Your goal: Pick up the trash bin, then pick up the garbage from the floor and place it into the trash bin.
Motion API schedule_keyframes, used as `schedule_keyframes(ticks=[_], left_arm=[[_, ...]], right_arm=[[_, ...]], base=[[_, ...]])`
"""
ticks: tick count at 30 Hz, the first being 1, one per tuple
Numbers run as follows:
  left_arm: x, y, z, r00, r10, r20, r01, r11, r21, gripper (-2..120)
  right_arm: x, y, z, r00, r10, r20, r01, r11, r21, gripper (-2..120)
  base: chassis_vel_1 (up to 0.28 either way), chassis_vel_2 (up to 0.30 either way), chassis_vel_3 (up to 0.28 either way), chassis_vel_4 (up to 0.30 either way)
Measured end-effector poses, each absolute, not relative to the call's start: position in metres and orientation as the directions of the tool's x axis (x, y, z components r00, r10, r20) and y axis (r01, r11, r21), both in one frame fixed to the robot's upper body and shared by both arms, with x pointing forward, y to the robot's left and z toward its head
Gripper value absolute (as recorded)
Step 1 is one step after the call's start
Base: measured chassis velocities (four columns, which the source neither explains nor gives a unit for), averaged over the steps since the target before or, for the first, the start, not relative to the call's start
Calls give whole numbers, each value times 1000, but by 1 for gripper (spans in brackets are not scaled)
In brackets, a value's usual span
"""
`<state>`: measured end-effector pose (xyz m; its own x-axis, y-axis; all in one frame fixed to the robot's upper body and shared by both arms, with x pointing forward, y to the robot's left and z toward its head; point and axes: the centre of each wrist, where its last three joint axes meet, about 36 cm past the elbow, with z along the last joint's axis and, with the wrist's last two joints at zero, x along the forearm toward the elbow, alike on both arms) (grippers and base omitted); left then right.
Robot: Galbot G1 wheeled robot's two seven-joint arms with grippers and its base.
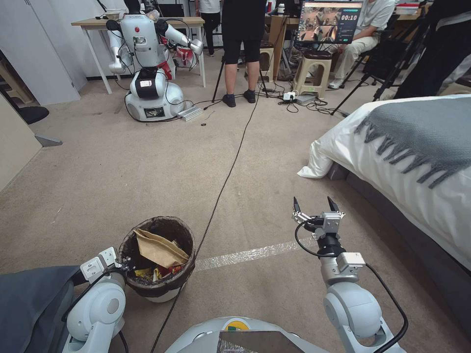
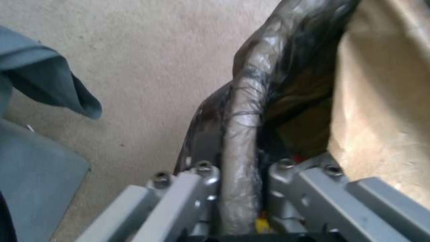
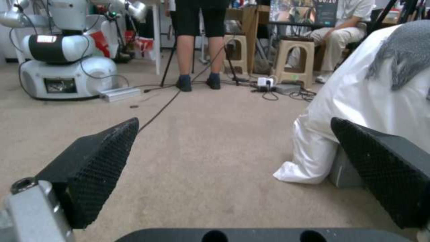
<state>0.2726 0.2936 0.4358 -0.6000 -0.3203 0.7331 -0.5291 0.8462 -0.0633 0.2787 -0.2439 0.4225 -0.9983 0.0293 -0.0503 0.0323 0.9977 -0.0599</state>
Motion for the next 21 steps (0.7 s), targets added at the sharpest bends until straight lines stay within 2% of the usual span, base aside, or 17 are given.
schedule_keyframes(ticks=[1,6,7,10,11,13,14,16,19,21], left_arm=[[273,294,436,-600,-320,733,-529,846,-63,14],[272,292,438,-605,-315,731,-522,850,-66,34],[272,292,438,-605,-315,731,-522,850,-66,34],[272,292,443,-613,-321,722,-522,850,-66,50],[272,292,443,-613,-321,722,-522,850,-66,50],[271,293,447,-619,-326,715,-523,850,-65,62],[271,293,447,-619,-326,715,-523,850,-65,62],[271,293,451,-628,-330,705,-521,851,-66,72],[271,293,454,-633,-331,700,-519,852,-66,77],[270,293,459,-642,-334,690,-516,854,-66,89]], right_arm=[[279,-244,422,-998,29,-50,32,998,-60,100],[280,-244,423,-998,29,-53,32,998,-59,100],[280,-244,423,-998,29,-53,32,998,-59,100],[281,-243,423,-998,25,-54,28,998,-57,100],[281,-243,423,-998,25,-54,28,998,-57,100],[281,-242,424,-998,23,-55,26,998,-57,100],[281,-242,424,-998,23,-55,26,998,-57,100],[282,-242,424,-998,22,-53,25,998,-56,100],[282,-241,424,-998,22,-54,25,998,-56,100],[282,-241,424,-998,21,-53,24,998,-55,100]], base=[[0,0,0,0],[0,0,0,0],[0,0,0,0],[0,0,0,0],[0,0,0,0],[0,0,0,0],[0,0,0,0],[0,0,0,0],[0,0,0,0],[0,0,0,0]])
